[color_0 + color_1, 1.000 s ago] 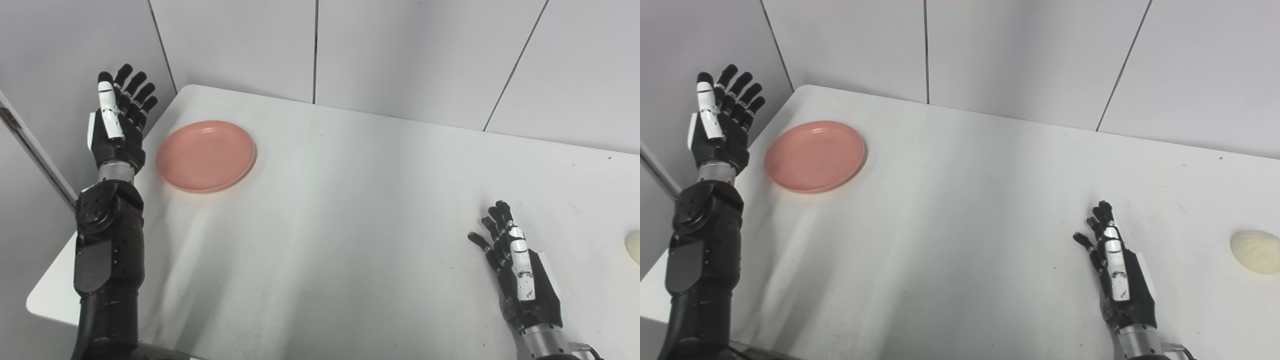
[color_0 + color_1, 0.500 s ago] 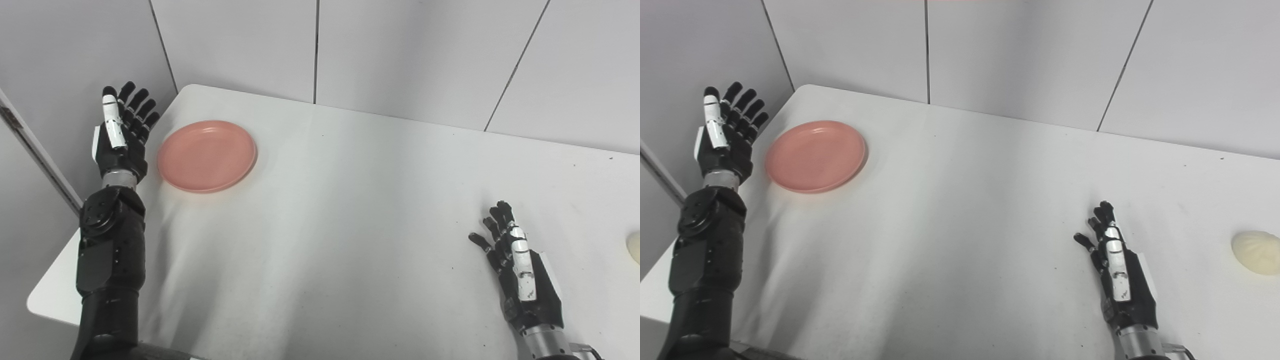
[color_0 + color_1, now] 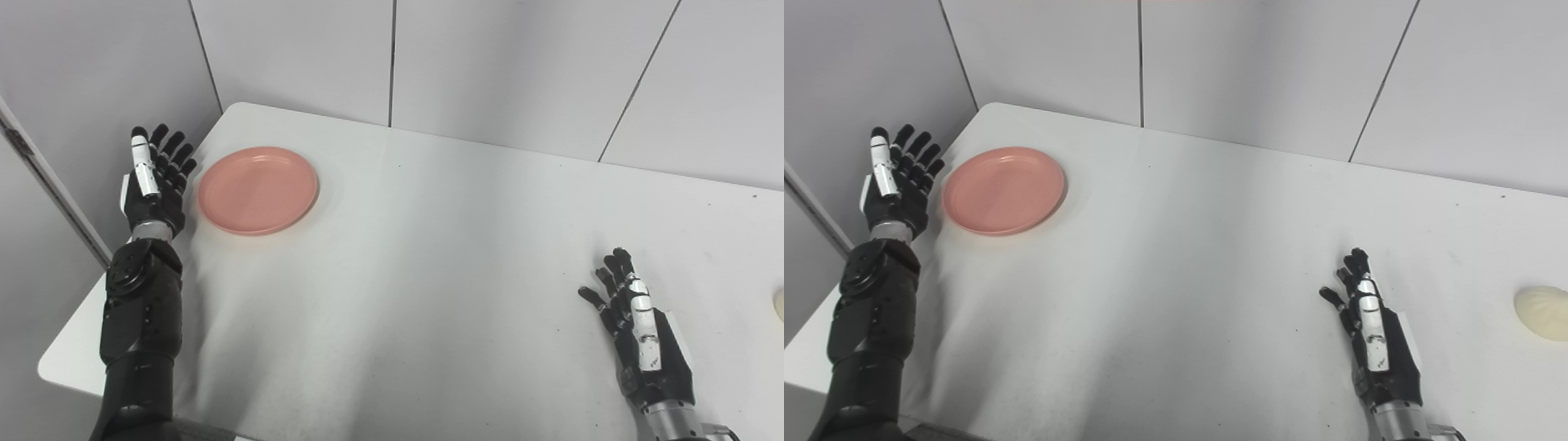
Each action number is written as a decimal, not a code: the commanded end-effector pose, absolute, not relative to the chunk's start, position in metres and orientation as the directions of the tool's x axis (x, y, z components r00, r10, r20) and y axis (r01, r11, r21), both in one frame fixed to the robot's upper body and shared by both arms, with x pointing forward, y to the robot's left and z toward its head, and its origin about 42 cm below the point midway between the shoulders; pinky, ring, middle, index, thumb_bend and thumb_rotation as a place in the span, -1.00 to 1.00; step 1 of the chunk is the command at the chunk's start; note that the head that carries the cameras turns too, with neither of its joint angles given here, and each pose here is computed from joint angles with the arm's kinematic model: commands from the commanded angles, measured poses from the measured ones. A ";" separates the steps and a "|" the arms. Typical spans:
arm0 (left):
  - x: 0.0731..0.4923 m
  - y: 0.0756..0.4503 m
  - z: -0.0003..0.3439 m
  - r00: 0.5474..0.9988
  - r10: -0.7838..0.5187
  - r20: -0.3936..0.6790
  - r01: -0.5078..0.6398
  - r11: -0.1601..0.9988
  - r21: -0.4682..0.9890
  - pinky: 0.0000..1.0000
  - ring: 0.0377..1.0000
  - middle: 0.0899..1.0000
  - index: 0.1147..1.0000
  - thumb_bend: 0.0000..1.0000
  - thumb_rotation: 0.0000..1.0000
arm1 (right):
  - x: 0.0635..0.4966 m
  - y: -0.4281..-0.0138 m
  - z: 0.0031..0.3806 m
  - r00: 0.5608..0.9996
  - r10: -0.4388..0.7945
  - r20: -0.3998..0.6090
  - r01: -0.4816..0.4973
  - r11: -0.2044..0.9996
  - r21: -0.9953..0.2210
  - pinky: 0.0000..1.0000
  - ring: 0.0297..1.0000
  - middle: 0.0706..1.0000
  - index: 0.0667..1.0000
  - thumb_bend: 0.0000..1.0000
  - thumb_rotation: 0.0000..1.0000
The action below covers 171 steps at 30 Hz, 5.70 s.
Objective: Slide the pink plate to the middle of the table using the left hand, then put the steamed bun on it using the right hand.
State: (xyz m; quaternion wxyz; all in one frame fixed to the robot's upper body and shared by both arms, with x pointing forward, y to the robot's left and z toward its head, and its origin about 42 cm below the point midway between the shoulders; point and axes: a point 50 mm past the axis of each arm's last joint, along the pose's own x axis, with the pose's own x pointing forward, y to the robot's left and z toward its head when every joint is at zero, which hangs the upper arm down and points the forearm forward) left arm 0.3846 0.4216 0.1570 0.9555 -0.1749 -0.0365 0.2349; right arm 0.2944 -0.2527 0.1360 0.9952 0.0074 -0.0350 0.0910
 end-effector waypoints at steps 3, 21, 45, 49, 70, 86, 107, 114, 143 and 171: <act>0.396 0.434 0.181 0.875 0.478 0.074 -0.426 0.833 -0.353 0.79 0.74 0.72 0.71 -0.08 1.00 | 0.295 -0.258 0.141 0.982 0.175 0.064 -0.176 0.984 0.000 1.00 1.00 1.00 1.00 -0.42 1.00; 0.404 0.428 0.143 0.895 0.442 -0.054 -0.432 0.833 -0.345 0.83 0.76 0.73 0.72 -0.12 1.00 | 0.295 -0.258 0.141 0.982 0.177 0.063 -0.177 0.984 -0.003 1.00 0.99 1.00 1.00 -0.41 1.00; 0.422 0.381 0.120 0.951 0.263 -0.162 -0.300 0.914 -0.275 0.71 0.69 0.69 0.67 -0.08 1.00 | 0.293 -0.255 0.140 0.981 0.179 0.072 -0.178 0.984 -0.009 1.00 0.99 1.00 1.00 -0.42 1.00; 0.423 0.373 0.119 0.958 0.235 -0.165 -0.271 0.930 -0.248 0.71 0.68 0.67 0.66 -0.07 1.00 | 0.293 -0.254 0.140 0.981 0.177 0.075 -0.177 0.984 -0.009 1.00 0.98 1.00 1.00 -0.43 1.00; 0.428 0.303 0.120 0.985 0.001 -0.175 -0.040 0.975 -0.217 0.68 0.68 0.66 0.61 -0.06 1.00 | 0.289 -0.242 0.137 0.982 0.175 0.074 -0.175 0.985 -0.004 0.99 0.95 0.97 0.99 -0.41 1.00; 0.416 0.237 0.121 0.965 -0.183 -0.187 0.152 0.974 -0.171 0.70 0.71 0.70 0.65 -0.06 1.00 | 0.288 -0.236 0.133 0.983 0.172 0.067 -0.173 0.985 0.005 0.98 0.94 0.96 0.98 -0.33 1.00; 0.390 0.169 0.112 0.894 -0.402 -0.197 0.385 0.915 -0.122 0.78 0.77 0.75 0.71 -0.12 1.00 | 0.286 -0.229 0.133 0.984 0.164 0.076 -0.165 0.986 0.010 0.94 0.91 0.93 0.94 -0.31 1.00; 0.383 0.161 0.109 0.873 -0.444 -0.200 0.419 0.894 -0.156 0.76 0.75 0.74 0.70 -0.06 1.00 | 0.286 -0.226 0.132 0.984 0.163 0.072 -0.164 0.987 0.007 0.92 0.90 0.92 0.95 -0.30 1.00; 0.390 0.180 0.093 0.887 -0.403 -0.225 0.367 0.912 -0.185 0.74 0.73 0.72 0.68 -0.11 1.00 | 0.291 -0.225 0.130 0.985 0.150 0.082 -0.149 0.989 -0.014 0.88 0.88 0.89 0.92 -0.26 1.00; 0.394 0.186 0.088 0.886 -0.400 -0.234 0.356 0.911 -0.209 0.72 0.74 0.73 0.68 -0.10 1.00 | 0.313 -0.258 0.225 0.883 0.051 0.466 0.183 0.878 -0.443 0.35 0.47 0.67 0.74 0.47 0.46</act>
